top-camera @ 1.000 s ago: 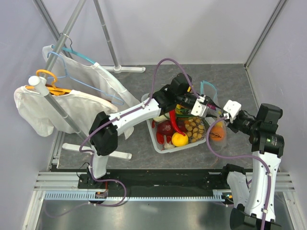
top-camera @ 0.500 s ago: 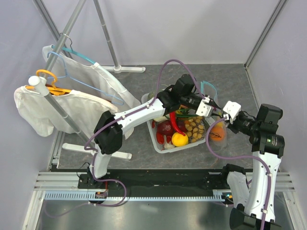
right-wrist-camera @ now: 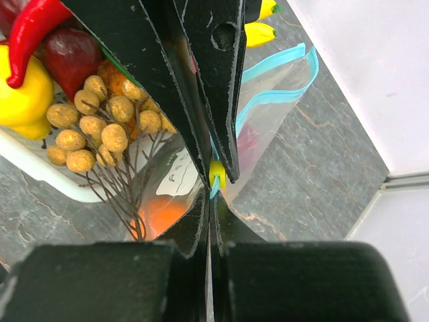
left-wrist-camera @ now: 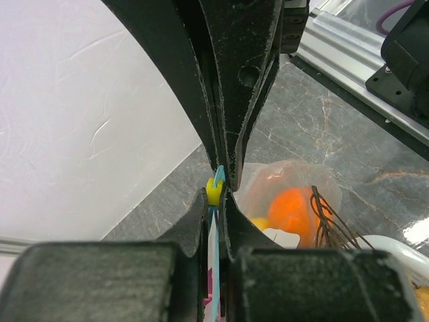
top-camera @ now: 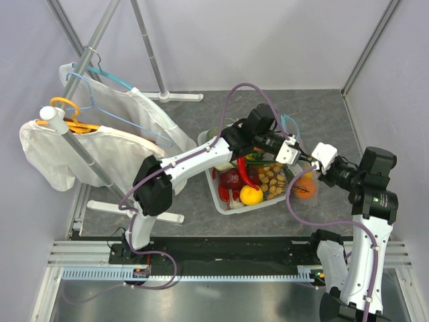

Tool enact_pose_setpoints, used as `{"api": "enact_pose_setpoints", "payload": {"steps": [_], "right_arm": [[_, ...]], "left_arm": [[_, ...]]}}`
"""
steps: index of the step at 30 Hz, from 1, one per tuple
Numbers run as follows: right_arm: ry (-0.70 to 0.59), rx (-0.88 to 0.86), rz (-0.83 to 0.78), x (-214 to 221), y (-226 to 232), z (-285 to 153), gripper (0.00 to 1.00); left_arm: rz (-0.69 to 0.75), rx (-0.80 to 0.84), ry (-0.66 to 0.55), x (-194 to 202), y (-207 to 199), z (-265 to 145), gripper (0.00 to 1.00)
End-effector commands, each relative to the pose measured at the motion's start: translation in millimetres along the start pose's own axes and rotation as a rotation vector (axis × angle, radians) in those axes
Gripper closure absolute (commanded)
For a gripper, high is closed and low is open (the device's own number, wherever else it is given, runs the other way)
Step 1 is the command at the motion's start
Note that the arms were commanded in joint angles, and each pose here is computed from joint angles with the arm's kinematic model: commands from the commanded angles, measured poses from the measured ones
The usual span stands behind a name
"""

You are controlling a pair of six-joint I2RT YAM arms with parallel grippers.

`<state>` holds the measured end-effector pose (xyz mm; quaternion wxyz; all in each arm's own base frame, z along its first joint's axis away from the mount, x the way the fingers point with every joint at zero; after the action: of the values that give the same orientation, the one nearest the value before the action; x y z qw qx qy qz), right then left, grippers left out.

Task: Place the food in the zip-top bag and seal the zipper
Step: Zip the zipper food storage bag at the center of the board.

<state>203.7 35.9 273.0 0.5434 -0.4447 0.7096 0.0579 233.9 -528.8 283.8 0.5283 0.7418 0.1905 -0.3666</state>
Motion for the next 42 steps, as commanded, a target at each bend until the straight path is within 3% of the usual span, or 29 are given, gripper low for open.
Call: {"api": "enact_pose_setpoints", "payload": {"steps": [1,15,21,42], "right_arm": [[-0.057,-0.012,-0.060,-16.0,2.7,-4.3,1.00],[-0.053,-0.018,-0.069,-17.3,1.2,-4.8,1.00],[-0.048,-0.022,-0.074,-16.7,4.3,-6.5,1.00],[-0.046,-0.014,-0.071,-18.7,11.0,-12.1,1.00]], "left_arm": [[0.053,-0.067,0.082,31.9,24.6,-11.7,0.98],[0.066,-0.111,0.199,84.6,40.0,-44.4,0.97],[0.026,-0.191,0.233,103.4,64.8,-60.8,0.97],[0.102,-0.401,0.432,171.4,124.6,-121.7,0.96]]}}
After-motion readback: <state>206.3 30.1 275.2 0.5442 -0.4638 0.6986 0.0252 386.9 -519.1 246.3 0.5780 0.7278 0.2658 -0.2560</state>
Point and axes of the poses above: each gripper's point midway between its finger pads, its own z axis out along the fingers, its own y axis along the line the jaws close on, x = y × z, the point moved 2 cm from there along -z, back along the fingers, and after that the axes turned 3 degrees about z, right-handed, at the moved point
